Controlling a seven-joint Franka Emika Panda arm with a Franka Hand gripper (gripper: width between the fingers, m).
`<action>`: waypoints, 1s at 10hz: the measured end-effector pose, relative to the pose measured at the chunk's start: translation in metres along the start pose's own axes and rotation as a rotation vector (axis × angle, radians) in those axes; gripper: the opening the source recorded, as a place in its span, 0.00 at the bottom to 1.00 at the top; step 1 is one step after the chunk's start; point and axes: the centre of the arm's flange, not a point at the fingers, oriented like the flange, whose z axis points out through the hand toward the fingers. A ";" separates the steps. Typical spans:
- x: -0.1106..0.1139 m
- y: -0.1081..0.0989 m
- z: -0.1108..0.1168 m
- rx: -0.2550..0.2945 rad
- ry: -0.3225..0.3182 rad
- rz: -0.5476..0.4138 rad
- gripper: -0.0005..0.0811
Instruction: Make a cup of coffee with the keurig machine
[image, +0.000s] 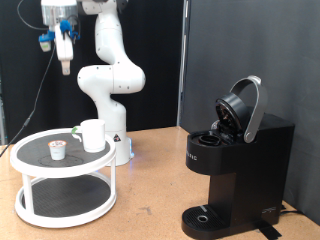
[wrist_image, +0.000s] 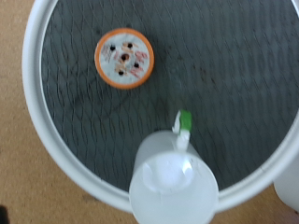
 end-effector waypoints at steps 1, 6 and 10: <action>-0.001 -0.004 0.016 0.016 0.014 0.005 0.91; -0.005 -0.014 0.096 0.102 0.022 0.013 0.91; 0.000 -0.014 0.137 0.154 0.007 0.026 0.91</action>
